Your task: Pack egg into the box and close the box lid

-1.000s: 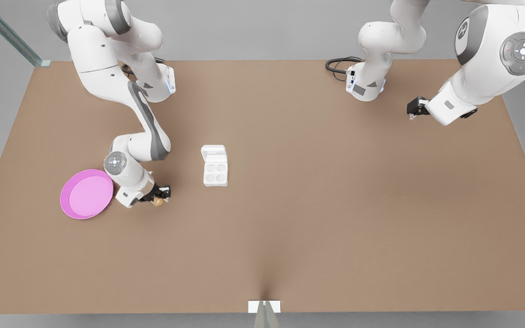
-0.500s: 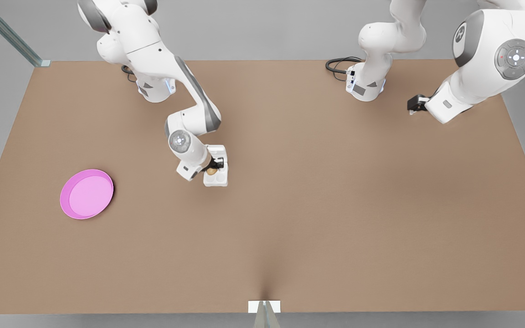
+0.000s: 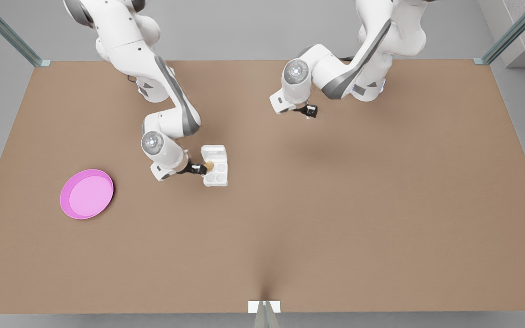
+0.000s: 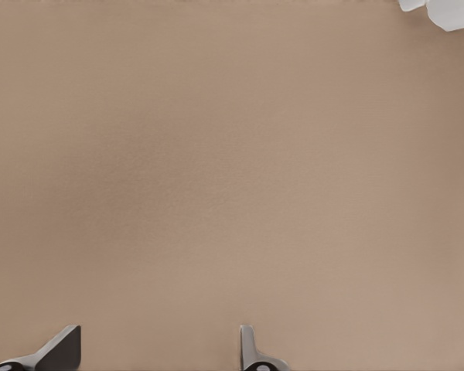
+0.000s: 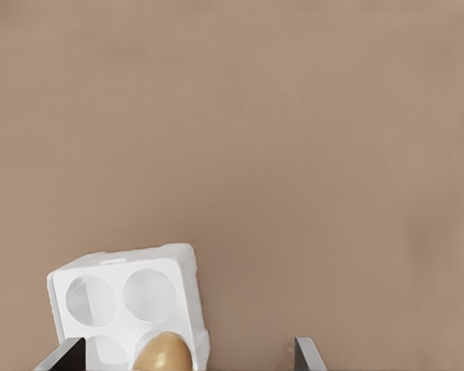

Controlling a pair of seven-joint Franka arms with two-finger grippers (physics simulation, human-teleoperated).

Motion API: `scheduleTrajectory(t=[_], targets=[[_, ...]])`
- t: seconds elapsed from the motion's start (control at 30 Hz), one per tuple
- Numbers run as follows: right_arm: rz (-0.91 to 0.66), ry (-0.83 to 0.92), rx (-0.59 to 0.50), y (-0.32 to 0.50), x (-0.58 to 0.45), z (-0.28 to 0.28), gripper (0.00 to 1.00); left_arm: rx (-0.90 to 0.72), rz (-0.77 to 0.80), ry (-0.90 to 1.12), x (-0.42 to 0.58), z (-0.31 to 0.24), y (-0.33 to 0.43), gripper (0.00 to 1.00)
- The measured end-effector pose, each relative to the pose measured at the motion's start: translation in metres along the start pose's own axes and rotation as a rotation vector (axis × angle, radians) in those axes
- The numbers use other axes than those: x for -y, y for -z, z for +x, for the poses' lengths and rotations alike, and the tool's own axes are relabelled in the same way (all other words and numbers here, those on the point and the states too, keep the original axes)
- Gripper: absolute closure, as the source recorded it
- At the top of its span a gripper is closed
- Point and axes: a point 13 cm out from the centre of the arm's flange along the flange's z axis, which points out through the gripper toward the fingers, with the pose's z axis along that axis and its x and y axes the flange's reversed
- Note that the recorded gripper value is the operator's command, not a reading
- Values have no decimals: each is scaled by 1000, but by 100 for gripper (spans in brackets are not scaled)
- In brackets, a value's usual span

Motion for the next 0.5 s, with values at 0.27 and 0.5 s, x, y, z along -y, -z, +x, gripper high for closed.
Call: scheduleTrajectory(t=[0.27,0.5], targets=[[136,-101,204,235,227,-181,0,70,62,-40,193,-49,-52,0],[166,89,158,308,179,-141,0,174,35,176,215,-125,-92,0]])
